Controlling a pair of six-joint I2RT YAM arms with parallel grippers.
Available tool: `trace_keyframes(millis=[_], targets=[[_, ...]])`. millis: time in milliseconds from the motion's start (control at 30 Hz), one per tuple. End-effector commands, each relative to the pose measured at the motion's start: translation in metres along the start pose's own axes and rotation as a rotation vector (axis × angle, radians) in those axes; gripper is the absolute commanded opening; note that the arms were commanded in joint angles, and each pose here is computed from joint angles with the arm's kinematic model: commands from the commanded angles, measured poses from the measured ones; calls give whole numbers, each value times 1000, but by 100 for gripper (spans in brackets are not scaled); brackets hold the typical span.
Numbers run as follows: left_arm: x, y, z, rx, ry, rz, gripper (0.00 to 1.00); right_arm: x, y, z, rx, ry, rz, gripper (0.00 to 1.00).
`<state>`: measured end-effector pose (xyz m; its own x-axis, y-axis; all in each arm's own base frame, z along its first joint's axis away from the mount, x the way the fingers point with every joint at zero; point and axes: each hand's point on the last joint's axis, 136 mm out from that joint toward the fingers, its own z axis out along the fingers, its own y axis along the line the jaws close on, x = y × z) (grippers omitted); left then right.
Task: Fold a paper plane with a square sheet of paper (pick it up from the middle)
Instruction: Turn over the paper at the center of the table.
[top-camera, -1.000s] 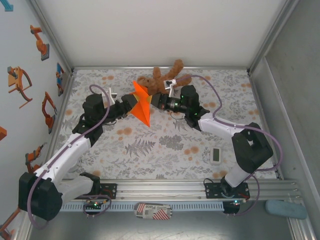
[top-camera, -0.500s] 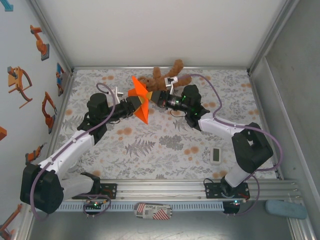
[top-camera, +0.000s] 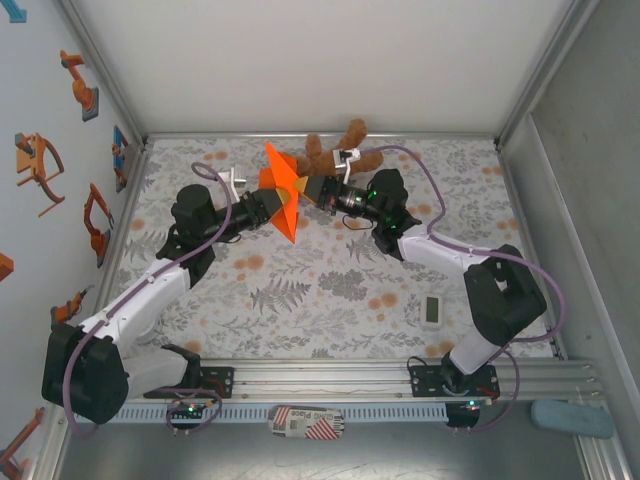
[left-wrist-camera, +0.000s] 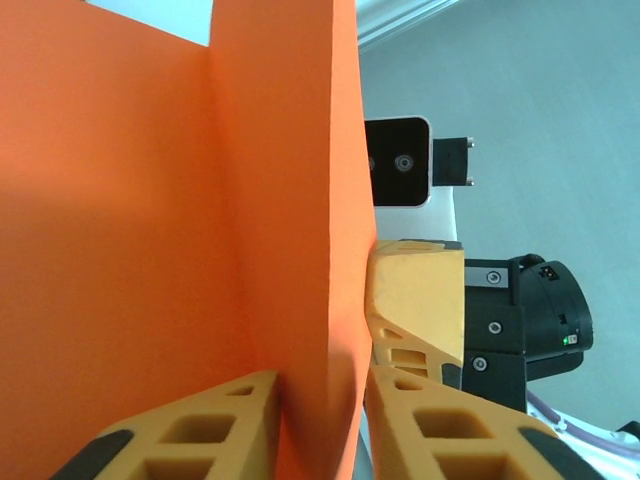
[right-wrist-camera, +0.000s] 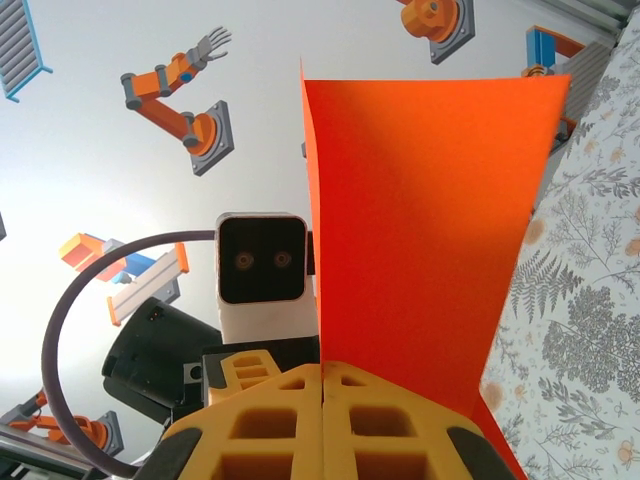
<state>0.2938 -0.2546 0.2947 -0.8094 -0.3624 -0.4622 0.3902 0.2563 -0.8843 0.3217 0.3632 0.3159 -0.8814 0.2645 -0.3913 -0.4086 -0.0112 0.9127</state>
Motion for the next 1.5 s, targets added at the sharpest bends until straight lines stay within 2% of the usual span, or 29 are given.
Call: trace_keyframes(millis=[0,167,400,533,667,767,967,1167,1333,1467], targets=[[1,-11,1,49,10,42,25,-4,9,-1,-38,-11,-24,0],[1,-8,0,35,8,40,16,-4,6,-3,-30,-16,-17,2],[1,7,-5,-49,0,47,11,-9,-9,-17,17,-60,-13,21],[2,25,-12,-163,1,69,11,-14,-22,-32,70,-99,-19,30],[4,53,-24,-379,23,120,11,-17,-40,-49,154,-133,-29,35],[7,73,-34,-566,54,199,10,-16,-55,-63,259,-136,-48,33],[6,109,-55,-955,137,365,11,-14,-75,-108,619,-144,-193,34],[-6,148,-76,-1379,235,550,11,-23,-68,-164,904,-215,-329,34],[-4,175,-71,-1597,346,672,11,-26,-65,-202,1059,-291,-362,33],[4,200,-60,-1750,456,783,11,-25,-62,-218,1101,-336,-370,33]])
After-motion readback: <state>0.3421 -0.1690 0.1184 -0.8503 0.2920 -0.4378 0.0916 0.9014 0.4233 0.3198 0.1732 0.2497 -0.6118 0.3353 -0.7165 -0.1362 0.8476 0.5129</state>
